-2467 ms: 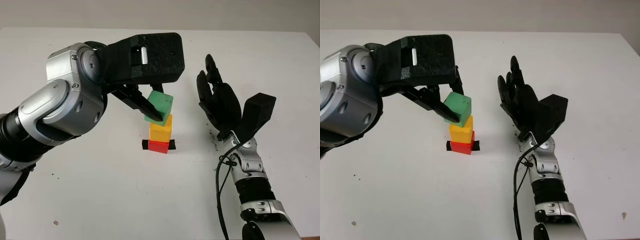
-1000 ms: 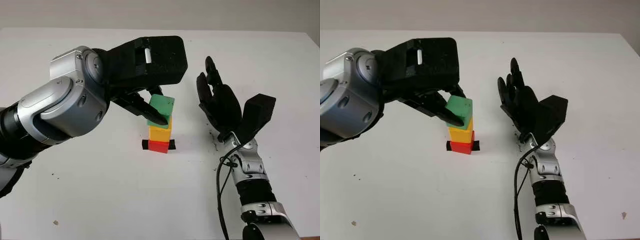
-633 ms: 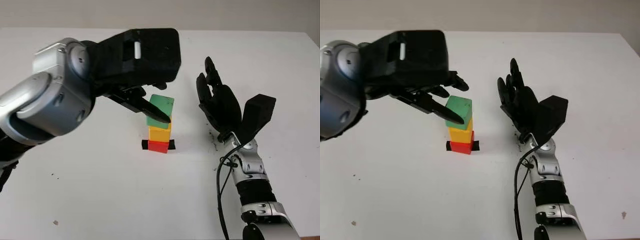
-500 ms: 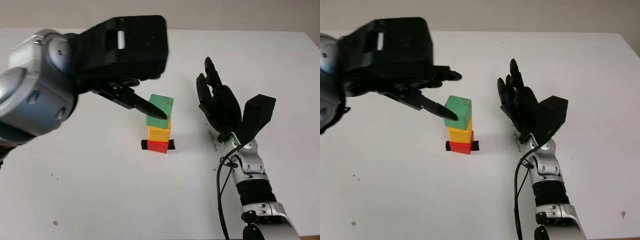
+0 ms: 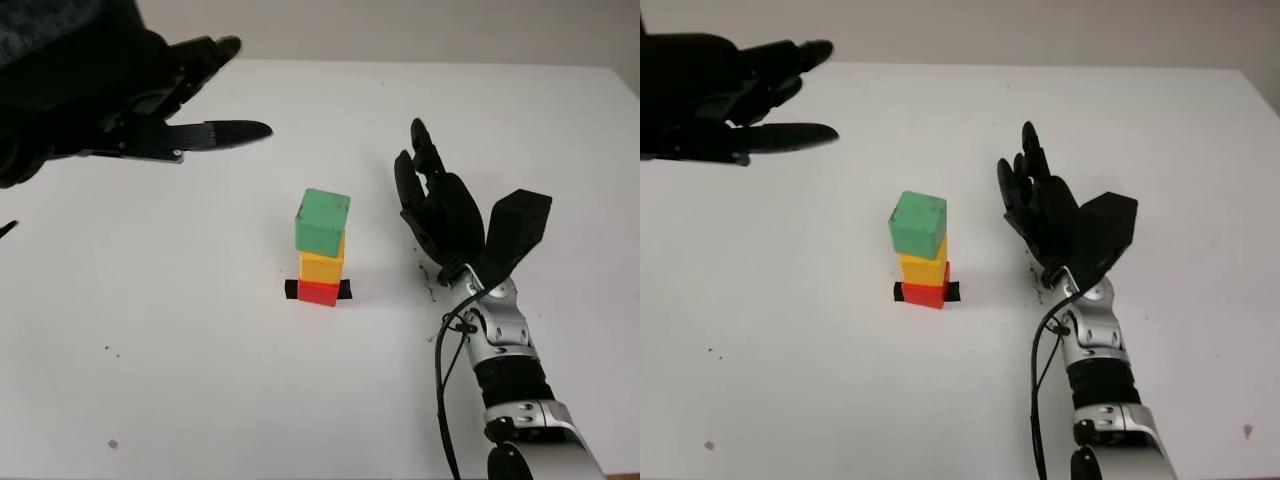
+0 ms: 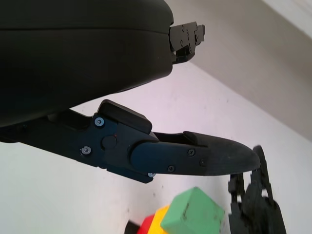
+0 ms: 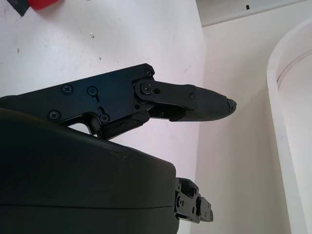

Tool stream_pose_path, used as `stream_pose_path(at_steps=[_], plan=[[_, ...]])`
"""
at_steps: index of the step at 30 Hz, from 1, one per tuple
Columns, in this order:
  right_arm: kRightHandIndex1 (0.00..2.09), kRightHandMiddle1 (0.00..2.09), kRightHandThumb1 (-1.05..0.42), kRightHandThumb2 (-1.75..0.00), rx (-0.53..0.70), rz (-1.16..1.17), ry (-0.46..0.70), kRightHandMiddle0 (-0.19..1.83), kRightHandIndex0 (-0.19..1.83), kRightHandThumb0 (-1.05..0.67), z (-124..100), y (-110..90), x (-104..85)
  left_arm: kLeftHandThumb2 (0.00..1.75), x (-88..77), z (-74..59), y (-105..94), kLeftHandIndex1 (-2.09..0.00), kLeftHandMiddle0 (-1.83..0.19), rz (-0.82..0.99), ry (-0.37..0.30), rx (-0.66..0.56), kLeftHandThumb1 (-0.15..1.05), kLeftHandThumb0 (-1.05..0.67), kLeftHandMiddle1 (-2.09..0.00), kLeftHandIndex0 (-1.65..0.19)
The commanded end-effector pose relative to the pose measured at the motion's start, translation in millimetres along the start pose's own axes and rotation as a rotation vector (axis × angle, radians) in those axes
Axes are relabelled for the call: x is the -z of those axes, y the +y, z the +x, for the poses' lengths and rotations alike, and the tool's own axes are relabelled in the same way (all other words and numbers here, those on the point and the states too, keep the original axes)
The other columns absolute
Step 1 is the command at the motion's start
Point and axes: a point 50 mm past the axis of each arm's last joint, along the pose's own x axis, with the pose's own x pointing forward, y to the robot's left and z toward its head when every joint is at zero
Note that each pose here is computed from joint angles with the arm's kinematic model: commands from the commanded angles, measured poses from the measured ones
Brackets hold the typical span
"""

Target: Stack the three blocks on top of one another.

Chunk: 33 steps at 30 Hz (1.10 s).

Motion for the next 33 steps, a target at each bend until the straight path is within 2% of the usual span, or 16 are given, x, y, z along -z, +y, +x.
stream_pose_path(at_steps=[1, 4, 7, 10, 13, 17, 23, 29, 33], plan=[[0.0, 0.0, -1.05, -0.5, -0.001, -0.01, -0.029, -0.19, -0.19, -0.66, 4, -4, -7.0, 0.43, 11.5, 1.1, -1.8, -0.02, 0.19, 0.003, -0.012, -0.087, 1.05, -0.83, 0.0, 0.17], [0.0, 0.0, -1.05, -0.51, 0.008, 0.003, -0.043, -0.19, -0.19, -0.65, 6, -5, -8.2, 0.45, 34.3, 12.9, -12.9, -0.01, 0.19, -0.096, -0.053, -0.132, 1.05, -0.78, 0.0, 0.19], [0.0, 0.0, -1.05, -0.54, 0.017, 0.002, -0.055, -0.19, -0.19, -0.63, 8, -6, -9.7, 0.54, 69.9, 28.8, -33.3, 0.0, 0.19, -0.177, -0.07, -0.196, 1.05, -0.81, 0.0, 0.19], [0.0, 0.0, -1.05, -0.57, 0.03, -0.023, -0.059, -0.19, -0.19, -0.62, 9, -9, -10.5, 0.56, 94.7, 36.9, -49.6, 0.0, 0.19, -0.251, -0.063, -0.245, 1.05, -0.83, 0.0, 0.19], [0.0, 0.0, -1.05, -0.61, 0.038, -0.023, -0.067, -0.19, -0.19, -0.58, 9, -13, -11.5, 0.57, 112.2, 45.0, -69.0, 0.0, 0.19, -0.379, -0.104, -0.275, 1.05, -0.82, 0.0, 0.19], [0.0, 0.0, -1.05, -0.63, 0.047, -0.025, -0.081, -0.19, -0.19, -0.58, 10, -16, -13.1, 0.62, 128.9, 52.6, -88.2, 0.0, 0.19, -0.474, -0.148, -0.287, 1.05, -0.8, 0.0, 0.19], [0.0, 0.0, -1.05, -0.65, 0.057, -0.034, -0.08, -0.19, -0.19, -0.55, 8, -20, -13.0, 0.67, 144.0, 49.4, -110.8, 0.0, 0.19, -0.548, -0.204, -0.285, 1.05, -0.78, 0.0, 0.19], [0.0, 0.0, -1.05, -0.64, 0.074, -0.016, -0.077, -0.19, -0.19, -0.58, 6, -21, -10.5, 0.69, 157.1, 46.8, -125.3, 0.0, 0.19, -0.604, -0.185, -0.275, 1.05, -0.75, 0.0, 0.19], [0.0, 0.0, -1.05, -0.65, 0.072, -0.014, -0.08, -0.19, -0.19, -0.57, 4, -20, -9.2, 0.68, 158.3, 44.7, -129.6, 0.0, 0.19, -0.638, -0.179, -0.285, 1.05, -0.74, 0.0, 0.19]])
